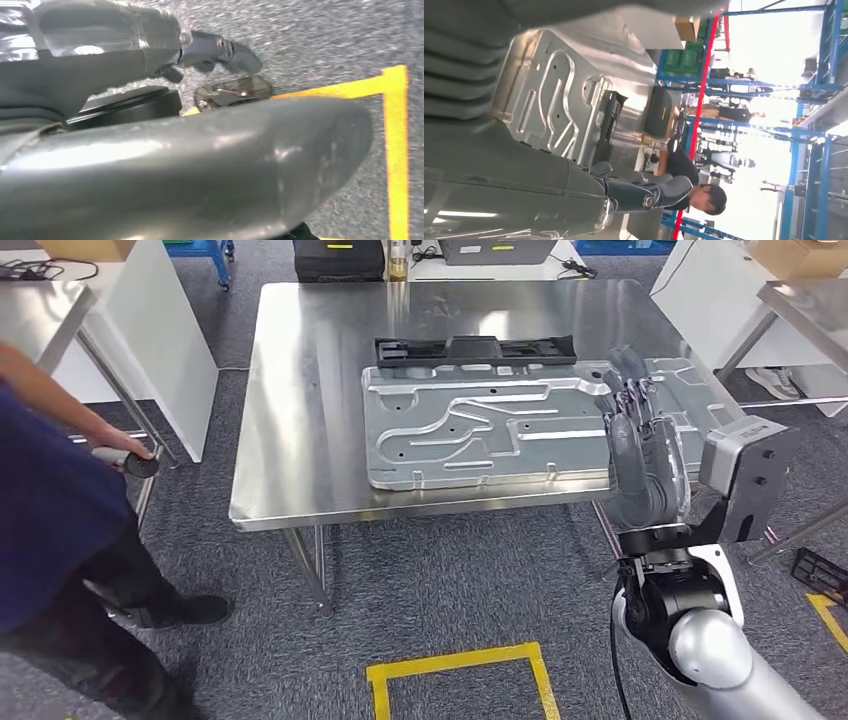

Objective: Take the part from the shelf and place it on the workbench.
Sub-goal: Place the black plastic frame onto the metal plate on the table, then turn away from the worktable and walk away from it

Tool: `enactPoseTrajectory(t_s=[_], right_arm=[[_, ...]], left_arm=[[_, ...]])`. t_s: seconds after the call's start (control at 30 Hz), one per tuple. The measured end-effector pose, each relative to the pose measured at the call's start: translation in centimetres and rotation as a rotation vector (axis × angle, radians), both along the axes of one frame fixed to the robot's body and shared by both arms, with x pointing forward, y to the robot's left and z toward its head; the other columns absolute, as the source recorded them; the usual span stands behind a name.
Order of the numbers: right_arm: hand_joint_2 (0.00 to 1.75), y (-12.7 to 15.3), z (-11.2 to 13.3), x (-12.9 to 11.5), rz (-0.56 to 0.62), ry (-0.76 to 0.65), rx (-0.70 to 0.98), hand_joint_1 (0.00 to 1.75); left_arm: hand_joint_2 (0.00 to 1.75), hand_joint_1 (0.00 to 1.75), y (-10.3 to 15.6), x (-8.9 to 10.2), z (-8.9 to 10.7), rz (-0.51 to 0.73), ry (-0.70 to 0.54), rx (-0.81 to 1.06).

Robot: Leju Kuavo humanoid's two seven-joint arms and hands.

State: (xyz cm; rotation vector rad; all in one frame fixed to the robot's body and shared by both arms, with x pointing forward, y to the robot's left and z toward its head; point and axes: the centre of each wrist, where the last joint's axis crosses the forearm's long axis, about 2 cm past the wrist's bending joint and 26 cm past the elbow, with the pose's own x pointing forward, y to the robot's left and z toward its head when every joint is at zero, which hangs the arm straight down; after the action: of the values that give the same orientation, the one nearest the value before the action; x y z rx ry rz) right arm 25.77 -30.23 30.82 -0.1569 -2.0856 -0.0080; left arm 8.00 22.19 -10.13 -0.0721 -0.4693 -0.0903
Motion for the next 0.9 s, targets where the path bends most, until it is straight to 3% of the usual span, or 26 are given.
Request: enactPoseTrajectory(t_s=[0.17, 0.3, 0.9], right_arm=[[1.75, -0.1, -0.3, -0.2, 0.003, -0.001, -0.007, 0.0], [0.0, -0.5, -0.2, -0.4, 0.003, -0.047, 0.003, 0.0], [0.0, -2.2, -2.6, -1.8, -0.047, -0.023, 0.089, 0.0]], left_arm=[[0.0, 0.0, 0.0, 0.0, 0.0, -0.001, -0.003, 0.011], [0.0, 0.0, -0.3, 0.0, 0.1, -0.003, -0.012, 0.02], [0.0, 0.0, 0.1, -0.2, 0.0, 0.007, -0.022, 0.029]])
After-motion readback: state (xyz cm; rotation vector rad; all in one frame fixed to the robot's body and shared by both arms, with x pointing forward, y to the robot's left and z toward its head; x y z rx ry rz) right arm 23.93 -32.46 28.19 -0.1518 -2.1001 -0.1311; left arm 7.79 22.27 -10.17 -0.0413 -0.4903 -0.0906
